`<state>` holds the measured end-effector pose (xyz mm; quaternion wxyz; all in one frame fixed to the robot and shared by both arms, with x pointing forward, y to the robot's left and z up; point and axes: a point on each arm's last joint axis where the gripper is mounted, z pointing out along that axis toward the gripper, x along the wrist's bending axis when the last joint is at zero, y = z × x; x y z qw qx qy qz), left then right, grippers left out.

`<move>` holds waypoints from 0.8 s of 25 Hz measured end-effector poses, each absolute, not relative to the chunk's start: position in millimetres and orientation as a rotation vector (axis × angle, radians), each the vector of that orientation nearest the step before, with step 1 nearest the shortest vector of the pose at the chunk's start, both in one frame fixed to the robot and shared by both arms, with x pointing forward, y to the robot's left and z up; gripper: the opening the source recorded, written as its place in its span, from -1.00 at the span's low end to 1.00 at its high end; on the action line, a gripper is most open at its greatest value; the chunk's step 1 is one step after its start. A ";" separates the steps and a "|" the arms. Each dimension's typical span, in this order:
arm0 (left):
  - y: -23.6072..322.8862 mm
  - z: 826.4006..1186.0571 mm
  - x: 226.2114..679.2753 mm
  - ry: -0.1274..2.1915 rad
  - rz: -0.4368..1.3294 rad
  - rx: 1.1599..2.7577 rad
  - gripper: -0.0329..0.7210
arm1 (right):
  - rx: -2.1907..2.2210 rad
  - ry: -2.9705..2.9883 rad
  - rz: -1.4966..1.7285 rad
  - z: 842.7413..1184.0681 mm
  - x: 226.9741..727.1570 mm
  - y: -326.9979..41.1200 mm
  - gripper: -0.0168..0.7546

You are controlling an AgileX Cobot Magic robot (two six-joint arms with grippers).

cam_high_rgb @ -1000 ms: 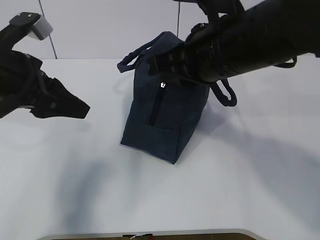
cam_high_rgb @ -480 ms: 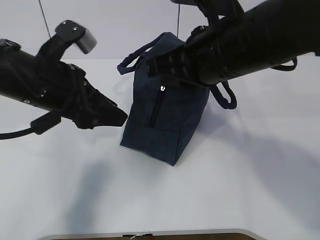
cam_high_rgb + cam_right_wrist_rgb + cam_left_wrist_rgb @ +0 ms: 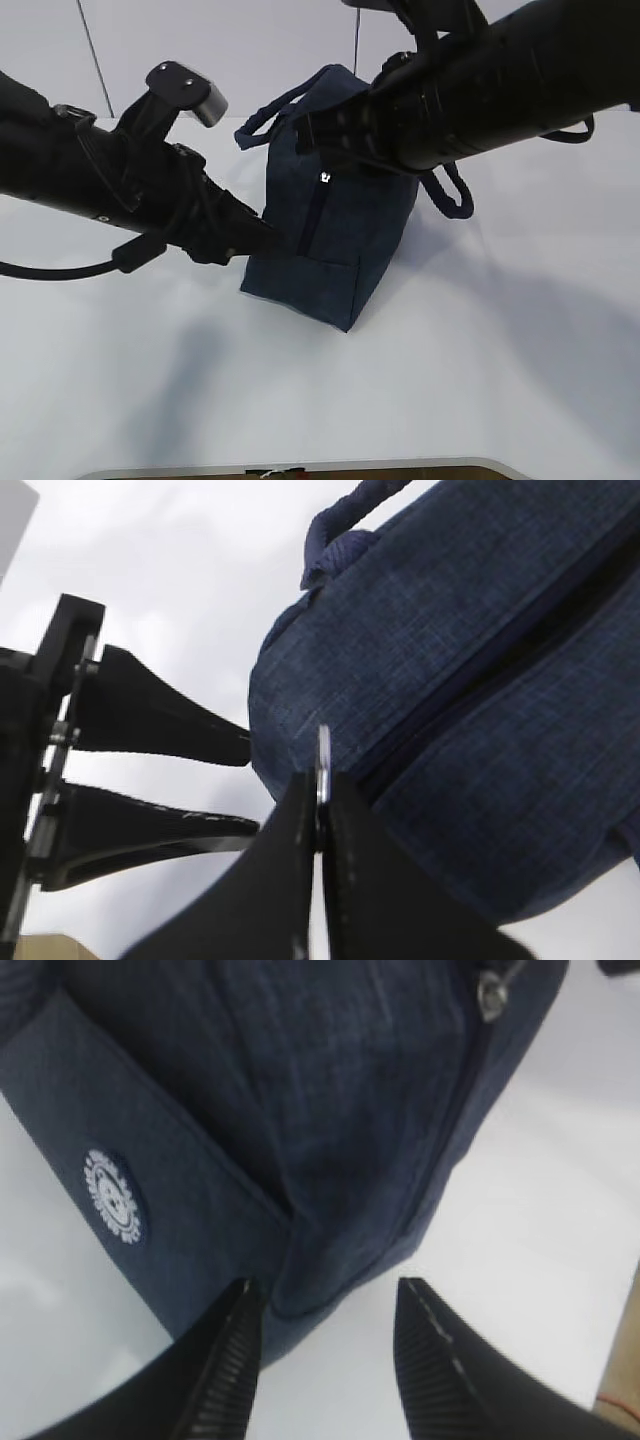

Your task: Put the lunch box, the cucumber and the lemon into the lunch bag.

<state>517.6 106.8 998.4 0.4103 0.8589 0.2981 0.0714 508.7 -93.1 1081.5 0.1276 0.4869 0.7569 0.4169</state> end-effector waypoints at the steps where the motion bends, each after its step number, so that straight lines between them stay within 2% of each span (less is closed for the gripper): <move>1: 105.9 997.2 518.8 0.748 0.182 2.153 -0.08 | 1.417 2.202 1.213 1081.5 508.7 -93.1 -0.94; 4: 102.8 994.7 521.6 0.760 0.170 2.115 -0.16 | 1.419 2.202 1.213 1081.5 508.6 -93.1 -0.94; 7: 101.5 991.0 523.6 0.775 0.162 2.104 -0.35 | 1.419 2.202 1.213 1081.5 508.6 -93.1 -0.94; 12: 101.0 987.8 524.1 0.769 0.158 2.114 -0.86 | 1.419 2.204 1.211 1081.4 508.5 -93.2 -0.94; 15: 101.2 986.9 523.0 0.741 0.158 2.137 -0.93 | 1.417 2.201 1.217 1083.4 509.0 -92.8 -0.94; 20: 101.0 986.1 520.9 0.706 0.146 2.162 -0.94 | 1.369 2.197 1.208 1092.5 513.1 -91.2 -0.94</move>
